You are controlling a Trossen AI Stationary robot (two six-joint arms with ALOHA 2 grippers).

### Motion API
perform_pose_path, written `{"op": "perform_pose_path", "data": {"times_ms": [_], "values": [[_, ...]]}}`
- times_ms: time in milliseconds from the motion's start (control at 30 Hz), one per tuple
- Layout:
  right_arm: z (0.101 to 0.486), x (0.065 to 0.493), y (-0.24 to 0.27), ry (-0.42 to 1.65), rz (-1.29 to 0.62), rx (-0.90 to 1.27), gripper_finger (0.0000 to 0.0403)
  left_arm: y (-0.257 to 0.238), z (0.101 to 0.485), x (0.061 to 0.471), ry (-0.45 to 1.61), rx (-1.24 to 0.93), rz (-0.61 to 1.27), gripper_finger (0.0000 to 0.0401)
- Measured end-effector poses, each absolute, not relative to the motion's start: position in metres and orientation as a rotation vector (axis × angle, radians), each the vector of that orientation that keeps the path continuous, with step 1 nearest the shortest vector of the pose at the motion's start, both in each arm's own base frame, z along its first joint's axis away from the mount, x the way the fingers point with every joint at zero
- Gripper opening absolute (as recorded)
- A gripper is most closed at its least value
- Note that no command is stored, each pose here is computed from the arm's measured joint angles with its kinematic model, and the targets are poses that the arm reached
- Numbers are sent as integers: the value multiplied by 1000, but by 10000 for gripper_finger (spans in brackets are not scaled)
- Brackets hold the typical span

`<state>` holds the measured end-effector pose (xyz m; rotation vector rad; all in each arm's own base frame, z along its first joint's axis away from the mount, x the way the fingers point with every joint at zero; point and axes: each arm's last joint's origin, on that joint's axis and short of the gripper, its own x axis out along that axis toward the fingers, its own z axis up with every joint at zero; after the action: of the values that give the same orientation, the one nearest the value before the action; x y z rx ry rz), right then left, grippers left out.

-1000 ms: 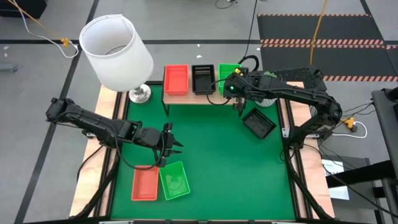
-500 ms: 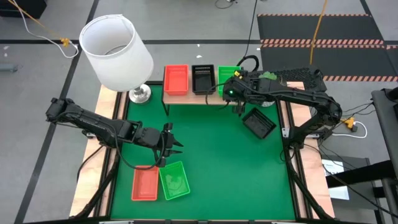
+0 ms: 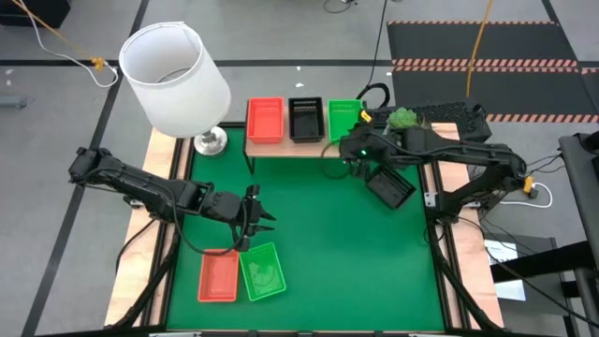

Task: Stack baskets on shelf by color
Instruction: Stack the black basket into the black basket on the shelf

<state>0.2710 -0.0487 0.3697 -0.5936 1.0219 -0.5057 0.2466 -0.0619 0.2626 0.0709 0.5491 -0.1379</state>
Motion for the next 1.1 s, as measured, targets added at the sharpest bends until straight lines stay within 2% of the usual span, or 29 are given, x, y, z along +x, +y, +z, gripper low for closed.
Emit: {"op": "perform_pose_path", "data": {"times_ms": [200, 433, 733, 1100], "values": [[384, 254, -13, 890, -490, -453, 165, -62, 263, 247, 544, 71, -139, 124], [378, 236, 37, 875, -410, -312, 165, -62, 264, 248, 530, 70, -140, 124], [316, 213, 82, 1030, -317, -305, 164, -63, 269, 250, 475, 59, -141, 124], [244, 167, 75, 1192, -401, -173, 164, -63, 272, 252, 439, 34, -138, 124]]}}
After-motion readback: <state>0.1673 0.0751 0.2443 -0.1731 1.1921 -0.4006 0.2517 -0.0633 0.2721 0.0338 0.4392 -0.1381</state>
